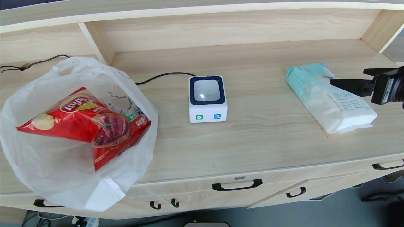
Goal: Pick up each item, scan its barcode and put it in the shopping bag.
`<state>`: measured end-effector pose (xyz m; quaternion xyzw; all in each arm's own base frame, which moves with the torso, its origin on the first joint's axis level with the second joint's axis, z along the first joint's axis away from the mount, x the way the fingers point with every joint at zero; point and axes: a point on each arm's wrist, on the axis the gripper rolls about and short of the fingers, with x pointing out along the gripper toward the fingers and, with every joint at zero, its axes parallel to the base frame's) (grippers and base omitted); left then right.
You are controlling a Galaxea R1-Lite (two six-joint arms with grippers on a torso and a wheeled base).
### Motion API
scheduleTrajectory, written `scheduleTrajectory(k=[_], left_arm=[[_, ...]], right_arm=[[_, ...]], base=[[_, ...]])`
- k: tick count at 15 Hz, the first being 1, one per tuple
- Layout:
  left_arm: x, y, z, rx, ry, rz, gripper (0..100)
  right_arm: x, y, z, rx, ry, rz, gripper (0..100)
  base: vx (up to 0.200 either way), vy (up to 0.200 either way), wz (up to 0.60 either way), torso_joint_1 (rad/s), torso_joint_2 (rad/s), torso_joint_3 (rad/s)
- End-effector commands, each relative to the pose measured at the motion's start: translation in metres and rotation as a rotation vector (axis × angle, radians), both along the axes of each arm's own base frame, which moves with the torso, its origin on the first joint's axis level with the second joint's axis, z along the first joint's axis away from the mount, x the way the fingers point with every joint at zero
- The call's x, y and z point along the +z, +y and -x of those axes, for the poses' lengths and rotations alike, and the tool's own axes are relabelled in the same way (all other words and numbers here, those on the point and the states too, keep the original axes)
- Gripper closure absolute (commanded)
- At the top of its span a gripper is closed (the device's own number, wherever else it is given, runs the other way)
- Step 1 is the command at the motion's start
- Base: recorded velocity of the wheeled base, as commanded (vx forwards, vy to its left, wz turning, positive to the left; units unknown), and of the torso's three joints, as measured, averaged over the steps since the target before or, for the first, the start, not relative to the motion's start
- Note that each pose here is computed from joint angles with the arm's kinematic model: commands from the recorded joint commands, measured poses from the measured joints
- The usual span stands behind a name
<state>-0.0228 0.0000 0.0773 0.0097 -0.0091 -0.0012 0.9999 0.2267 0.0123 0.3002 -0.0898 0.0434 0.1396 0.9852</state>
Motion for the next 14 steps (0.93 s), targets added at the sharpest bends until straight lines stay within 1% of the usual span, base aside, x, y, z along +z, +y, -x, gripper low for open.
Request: scheduleTrajectory(k=[1,3,5,9,12,14], left_arm=[[0.0,0.0,0.0,-0.001,0.001,-0.001,0],[0.0,0.0,0.0,-0.001,0.001,-0.001,0],[0.0,0.0,0.0,-0.001,0.001,-0.001,0],[0.0,0.0,0.0,-0.001,0.001,-0.001,0],[0.0,0.0,0.0,-0.001,0.001,-0.001,0],[0.0,0.0,0.0,-0.001,0.001,-0.001,0]], right_arm=[[-0.012,-0.011,-0.022,-0.047,0.048,0.019,0],[-0.019,-0.03,-0.031,-0.113,0.072,0.073,0],[-0.02,-0.037,-0.038,-0.13,0.074,0.082,0],[-0.009,-0.027,-0.043,-0.072,0.036,0.082,0],[-0.004,-0.016,-0.044,-0.038,0.076,0.013,0],[-0.006,-0.016,-0.048,-0.037,0.1,0.011,0]], base=[[0.0,0.0,0.0,0.0,0.0,0.0],[0.0,0.0,0.0,0.0,0.0,0.0],[0.0,0.0,0.0,0.0,0.0,0.0],[0.0,0.0,0.0,0.0,0.0,0.0],[0.0,0.0,0.0,0.0,0.0,0.0],[0.0,0.0,0.0,0.0,0.0,0.0]])
